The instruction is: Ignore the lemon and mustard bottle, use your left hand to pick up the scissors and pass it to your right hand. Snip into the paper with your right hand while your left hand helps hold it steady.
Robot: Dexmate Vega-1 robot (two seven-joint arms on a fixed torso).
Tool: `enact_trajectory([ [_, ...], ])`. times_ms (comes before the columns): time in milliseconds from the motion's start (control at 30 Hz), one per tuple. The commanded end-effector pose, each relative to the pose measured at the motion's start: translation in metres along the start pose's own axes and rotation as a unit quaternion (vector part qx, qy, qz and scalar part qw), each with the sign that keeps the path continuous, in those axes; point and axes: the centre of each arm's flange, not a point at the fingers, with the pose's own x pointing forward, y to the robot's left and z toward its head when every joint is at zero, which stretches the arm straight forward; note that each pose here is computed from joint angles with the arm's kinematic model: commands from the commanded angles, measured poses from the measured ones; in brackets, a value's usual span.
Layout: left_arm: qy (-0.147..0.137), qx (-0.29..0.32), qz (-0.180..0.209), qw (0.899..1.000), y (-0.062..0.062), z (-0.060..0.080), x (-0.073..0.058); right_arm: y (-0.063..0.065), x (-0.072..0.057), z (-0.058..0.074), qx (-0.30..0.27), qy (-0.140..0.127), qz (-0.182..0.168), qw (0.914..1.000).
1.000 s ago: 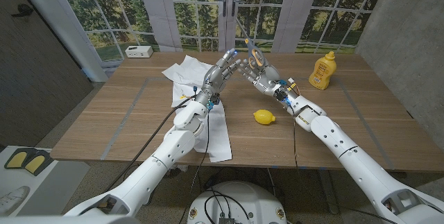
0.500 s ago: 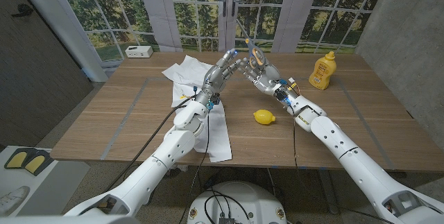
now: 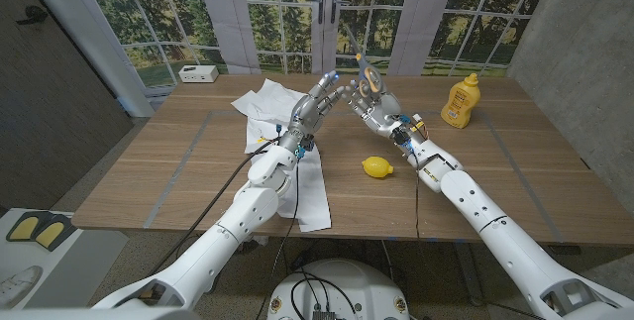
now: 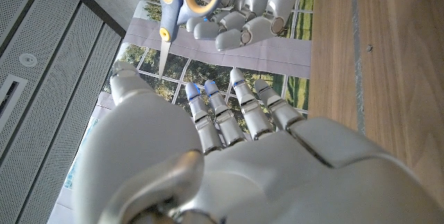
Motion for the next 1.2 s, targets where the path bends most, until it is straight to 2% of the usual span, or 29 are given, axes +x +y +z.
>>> enact_trajectory([
  [33,0.003,0.003,-0.001,1.0,0.0,-0.0002,0.0001,-0.0012,-0.0017,-0.0009,0.02,-0.032,0.003,0.9993],
  [700,0.008,0.0,0.002,1.0,0.0039,-0.0036,-0.0001,-0.0051,0.0008,-0.0045,0.052,-0.064,-0.001,0.9966],
  [1200,0.01,0.001,0.003,1.0,0.005,-0.0026,-0.0018,-0.008,0.0002,-0.0053,0.059,-0.08,0.017,0.9949],
])
